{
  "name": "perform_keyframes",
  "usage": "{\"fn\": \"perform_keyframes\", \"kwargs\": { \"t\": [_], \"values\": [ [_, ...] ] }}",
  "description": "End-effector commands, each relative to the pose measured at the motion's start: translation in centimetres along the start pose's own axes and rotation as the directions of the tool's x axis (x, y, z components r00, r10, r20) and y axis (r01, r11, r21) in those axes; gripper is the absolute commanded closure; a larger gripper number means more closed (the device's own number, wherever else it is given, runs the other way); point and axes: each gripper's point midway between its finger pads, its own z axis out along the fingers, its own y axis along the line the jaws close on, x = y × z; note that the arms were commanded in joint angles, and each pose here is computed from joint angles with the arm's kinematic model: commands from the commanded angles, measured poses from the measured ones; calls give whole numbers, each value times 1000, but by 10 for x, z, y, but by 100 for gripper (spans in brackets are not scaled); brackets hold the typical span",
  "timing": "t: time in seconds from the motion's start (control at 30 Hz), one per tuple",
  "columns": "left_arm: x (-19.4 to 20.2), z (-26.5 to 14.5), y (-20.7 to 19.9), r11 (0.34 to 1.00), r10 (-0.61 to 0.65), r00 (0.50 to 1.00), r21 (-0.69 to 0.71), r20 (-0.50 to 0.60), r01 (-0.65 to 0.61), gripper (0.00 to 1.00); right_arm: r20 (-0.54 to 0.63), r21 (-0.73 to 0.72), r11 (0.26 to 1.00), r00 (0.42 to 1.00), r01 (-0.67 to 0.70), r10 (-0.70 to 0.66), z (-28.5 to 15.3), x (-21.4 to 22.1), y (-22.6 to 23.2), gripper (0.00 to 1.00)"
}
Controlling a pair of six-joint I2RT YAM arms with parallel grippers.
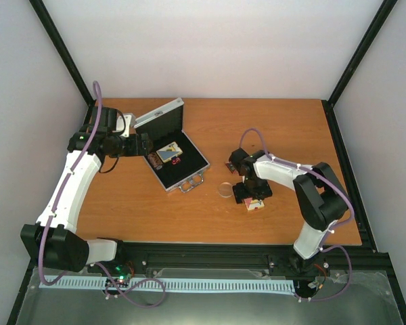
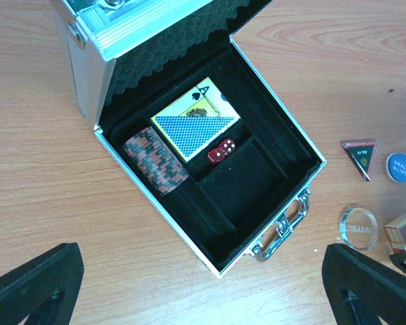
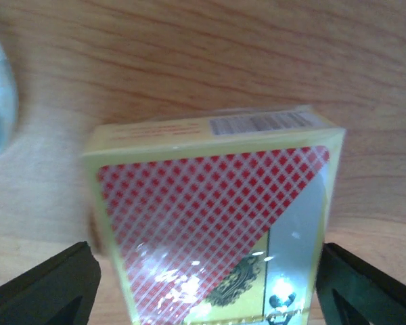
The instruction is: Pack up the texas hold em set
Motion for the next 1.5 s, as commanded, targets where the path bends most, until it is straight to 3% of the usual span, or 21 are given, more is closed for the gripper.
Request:
{"fn": "perform_keyframes", "kwargs": {
  "t": [0.0, 0.1, 0.2, 0.4, 0.53, 0.77, 1.03, 1.2, 1.47],
  "values": [
    [-1, -7, -3, 1000, 16, 1000, 6, 10, -16, 0, -33, -22, 999, 999, -22, 22, 15, 2, -6, 16],
    [0, -7, -3, 1000, 16, 1000, 5, 10, -16, 0, -38, -37, 999, 999, -30, 29, 19, 3, -7, 23],
    [0, -7, -3, 1000, 16, 1000, 8, 11, -16, 0, -41, -37, 999, 999, -32, 31, 17, 3, -7, 36],
    [-2, -8, -4, 1000, 16, 1000, 13, 17, -16, 0, 22, -82, 993, 996, -81, 84, -15, -8, -3, 81],
    [-1, -9, -5, 1000, 16, 1000, 18, 21, -16, 0, 97, -132, 981, 983, -143, 156, -53, -24, 1, 88],
    [-4, -11, -9, 999, 12, 999, 34, 32, -13, 0, 190, -317, 922, 937, -224, 293, -109, -68, 37, 90],
    [-12, -22, -15, 999, 16, 998, 50, 61, -19, 0, 239, -463, 863, 909, -202, 341, -135, -133, 132, 94],
    [-11, -30, -16, 998, 18, 997, 50, 81, -23, 0, 238, -593, 764, 851, -254, 468, -160, -170, 175, 96],
    [-14, -47, -16, 999, 33, 991, 34, 132, -38, 0, 199, -651, 668, 767, -362, 610, -163, -197, 206, 96]
  ]
}}
